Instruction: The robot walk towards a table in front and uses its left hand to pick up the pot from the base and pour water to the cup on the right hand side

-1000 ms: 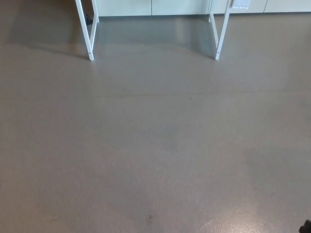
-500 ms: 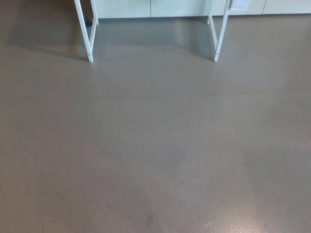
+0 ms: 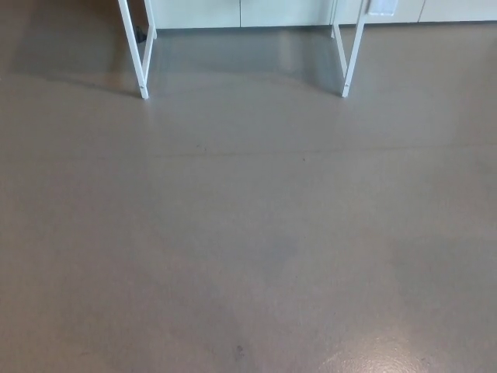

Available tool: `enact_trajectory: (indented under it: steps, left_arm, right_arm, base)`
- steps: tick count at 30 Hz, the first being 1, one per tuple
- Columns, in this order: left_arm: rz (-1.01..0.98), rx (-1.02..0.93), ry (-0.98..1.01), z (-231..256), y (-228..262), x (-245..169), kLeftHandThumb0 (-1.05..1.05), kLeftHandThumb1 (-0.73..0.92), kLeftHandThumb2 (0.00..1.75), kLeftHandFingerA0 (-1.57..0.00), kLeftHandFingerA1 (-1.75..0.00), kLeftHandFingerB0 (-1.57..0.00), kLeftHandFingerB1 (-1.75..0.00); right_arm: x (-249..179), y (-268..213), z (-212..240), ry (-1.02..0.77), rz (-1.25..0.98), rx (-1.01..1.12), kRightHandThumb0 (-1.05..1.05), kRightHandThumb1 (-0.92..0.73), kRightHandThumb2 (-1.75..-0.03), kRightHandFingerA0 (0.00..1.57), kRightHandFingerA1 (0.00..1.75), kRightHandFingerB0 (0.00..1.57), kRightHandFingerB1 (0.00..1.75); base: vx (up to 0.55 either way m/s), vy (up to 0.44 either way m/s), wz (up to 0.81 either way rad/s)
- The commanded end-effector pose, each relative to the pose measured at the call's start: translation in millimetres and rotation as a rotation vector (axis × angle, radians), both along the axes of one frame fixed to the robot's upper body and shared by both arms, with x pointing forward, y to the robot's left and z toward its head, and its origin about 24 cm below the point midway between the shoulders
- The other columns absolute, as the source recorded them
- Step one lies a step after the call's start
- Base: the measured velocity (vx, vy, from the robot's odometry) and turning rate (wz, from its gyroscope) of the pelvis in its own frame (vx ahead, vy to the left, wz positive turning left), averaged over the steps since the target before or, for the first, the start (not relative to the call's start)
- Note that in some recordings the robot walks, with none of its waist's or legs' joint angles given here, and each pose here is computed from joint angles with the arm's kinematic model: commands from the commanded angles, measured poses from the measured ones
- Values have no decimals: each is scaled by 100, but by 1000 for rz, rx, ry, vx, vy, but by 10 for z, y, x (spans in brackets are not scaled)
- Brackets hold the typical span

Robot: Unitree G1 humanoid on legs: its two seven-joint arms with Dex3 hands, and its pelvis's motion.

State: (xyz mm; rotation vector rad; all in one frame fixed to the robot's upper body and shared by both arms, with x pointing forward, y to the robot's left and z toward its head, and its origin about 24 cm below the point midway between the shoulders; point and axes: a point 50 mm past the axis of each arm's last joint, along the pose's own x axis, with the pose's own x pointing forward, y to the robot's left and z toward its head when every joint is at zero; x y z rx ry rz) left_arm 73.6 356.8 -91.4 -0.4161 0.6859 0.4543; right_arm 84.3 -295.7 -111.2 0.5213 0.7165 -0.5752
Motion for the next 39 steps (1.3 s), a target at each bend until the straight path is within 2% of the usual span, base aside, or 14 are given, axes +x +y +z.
enact_trajectory:
  steps: [1,3,4,5,6,7,21,22,23,24,25,37,38,39]
  left_arm:
    - [22,-3,-18,35,48,20,4,42,89,-22,-55,-16,-51]
    - [28,-2,-17,35,47,23,4,42,90,-23,-55,-18,-51]
    - [24,-5,-19,37,45,17,4,42,90,-23,-55,-18,-51]
    - [24,-8,-16,36,46,16,3,42,90,-23,-55,-17,-51]
    - [23,-7,-17,37,46,19,4,42,90,-23,-55,-16,-51]
    - [19,-6,-20,39,48,23,3,42,90,-21,-54,-15,-50]
    - [11,5,-21,44,51,74,2,40,88,-24,-56,-15,-50]
    - [14,6,-20,42,53,82,2,41,88,-23,-55,-16,-51]
    - [19,8,-19,41,53,85,3,40,88,-25,-56,-18,-51]
    - [24,10,-20,41,52,89,3,40,88,-25,-56,-18,-51]
    - [19,6,-26,43,49,82,2,40,88,-23,-55,-16,-51]
    - [9,5,-32,48,59,95,3,40,87,-23,-55,-15,-50]
    - [10,10,-35,54,57,100,3,39,87,-24,-56,-16,-51]
    - [14,11,-34,56,55,102,3,40,88,-24,-56,-17,-51]
  right_arm:
    - [0,-31,24,-12,-24,-2,-13,-60,-58,57,55,18,34]
    - [4,-23,33,-13,-25,-1,-13,-60,-57,59,57,19,34]
    - [-5,-21,35,-18,-18,-1,-10,-43,-88,51,68,4,47]
    - [-8,-18,40,-17,-13,-5,-10,-43,-88,47,66,4,47]
    - [0,-16,42,-13,-16,-10,-13,-60,-58,56,56,18,34]
    - [14,-11,43,-13,-17,-13,-11,-44,-89,44,65,5,47]
    - [34,-45,5,-5,-19,-8,-12,-42,-88,51,68,7,48]
    - [44,-42,4,-1,-29,-5,-18,-59,-58,54,54,19,34]
    - [53,-37,9,2,-33,-4,-13,-42,-89,50,67,9,49]
    - [62,-34,17,4,-31,-5,-13,-42,-89,50,67,9,49]
    - [63,-40,7,9,-44,-1,-16,-58,-56,57,55,21,34]
    - [75,-14,35,-15,-46,4,-18,-59,-58,52,53,21,36]
    - [84,-7,43,-17,-40,1,-13,-43,-89,49,67,7,48]
    - [88,-16,32,-13,-40,3,-12,-42,-88,52,68,6,47]
  base:
    - [0,0,0]
    - [0,0,0]
    - [0,0,0]
    - [0,0,0]
    - [0,0,0]
    - [0,0,0]
    - [19,3,-5]
    - [-49,-27,10]
    - [-75,-32,46]
    - [0,0,0]
    - [-61,-13,-9]
    - [130,241,-8]
    - [205,100,2]
    - [208,57,5]
